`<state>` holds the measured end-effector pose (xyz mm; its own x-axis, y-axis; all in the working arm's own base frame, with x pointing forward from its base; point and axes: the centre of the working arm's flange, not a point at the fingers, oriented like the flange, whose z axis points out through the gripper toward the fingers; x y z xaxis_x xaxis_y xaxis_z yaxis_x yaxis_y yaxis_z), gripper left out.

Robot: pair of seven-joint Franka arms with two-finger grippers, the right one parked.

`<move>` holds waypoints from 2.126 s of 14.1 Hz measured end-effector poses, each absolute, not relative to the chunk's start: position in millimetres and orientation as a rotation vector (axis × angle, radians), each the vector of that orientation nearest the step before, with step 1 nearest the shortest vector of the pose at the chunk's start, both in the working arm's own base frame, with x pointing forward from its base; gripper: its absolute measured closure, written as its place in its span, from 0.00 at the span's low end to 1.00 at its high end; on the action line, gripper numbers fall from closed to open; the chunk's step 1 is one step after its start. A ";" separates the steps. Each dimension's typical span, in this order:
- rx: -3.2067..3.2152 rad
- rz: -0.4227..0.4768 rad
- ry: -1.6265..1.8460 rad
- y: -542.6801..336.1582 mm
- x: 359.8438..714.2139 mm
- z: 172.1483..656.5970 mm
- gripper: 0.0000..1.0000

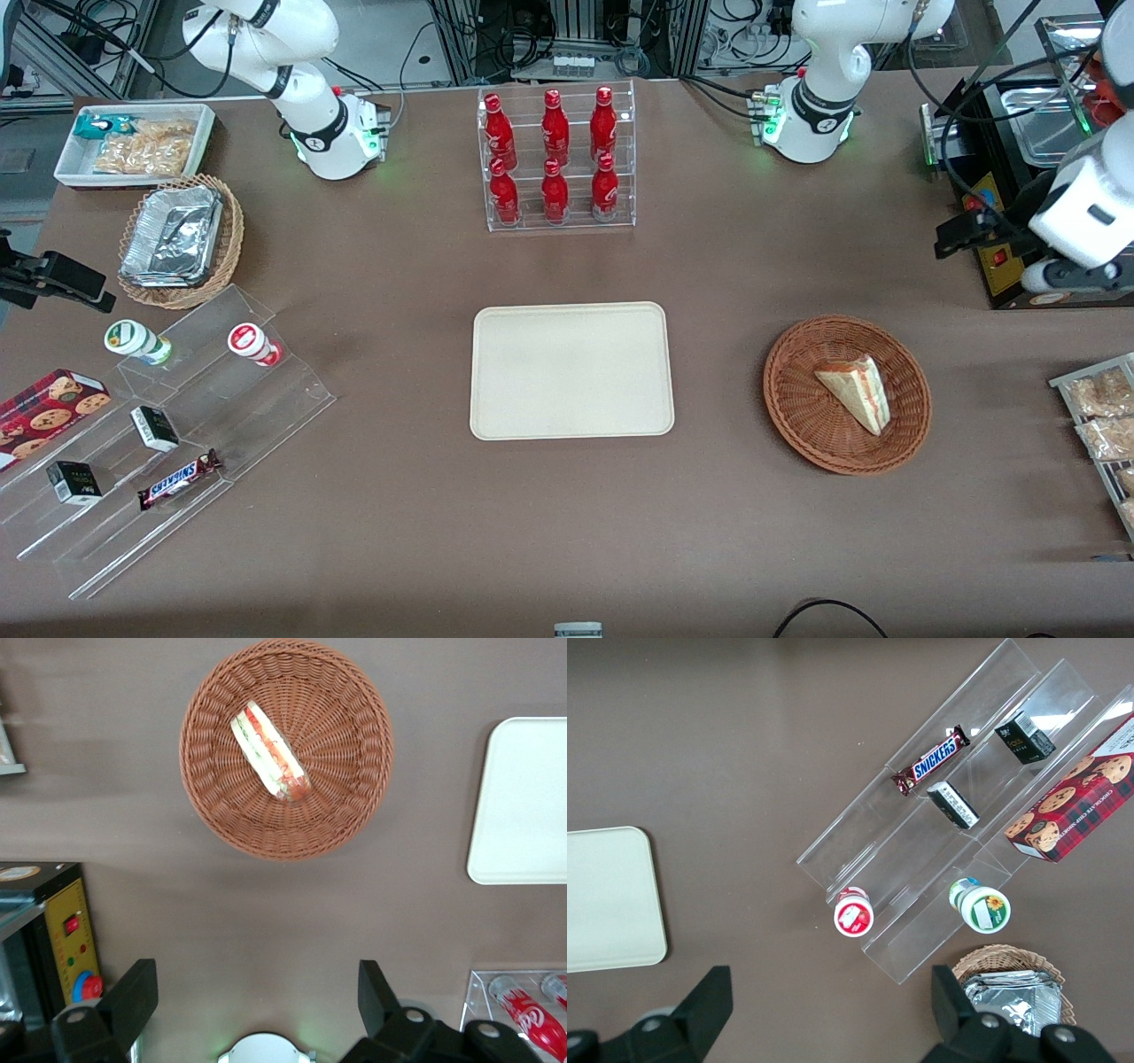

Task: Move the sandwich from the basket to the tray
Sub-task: 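Move the left gripper over the wicker basket above the wrapped sandwich, then lower the open left gripper around the sandwich and close it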

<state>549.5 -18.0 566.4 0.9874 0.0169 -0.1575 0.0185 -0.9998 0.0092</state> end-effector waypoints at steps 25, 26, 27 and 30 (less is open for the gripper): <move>2.989 0.048 0.874 -29.2 572.4 282.9 0.00; 2.968 0.061 0.927 -32.7 573.9 277.2 0.00; 2.947 0.072 0.979 -36.2 575.2 271.0 0.00; 2.923 0.070 1.043 -40.4 576.0 253.9 0.04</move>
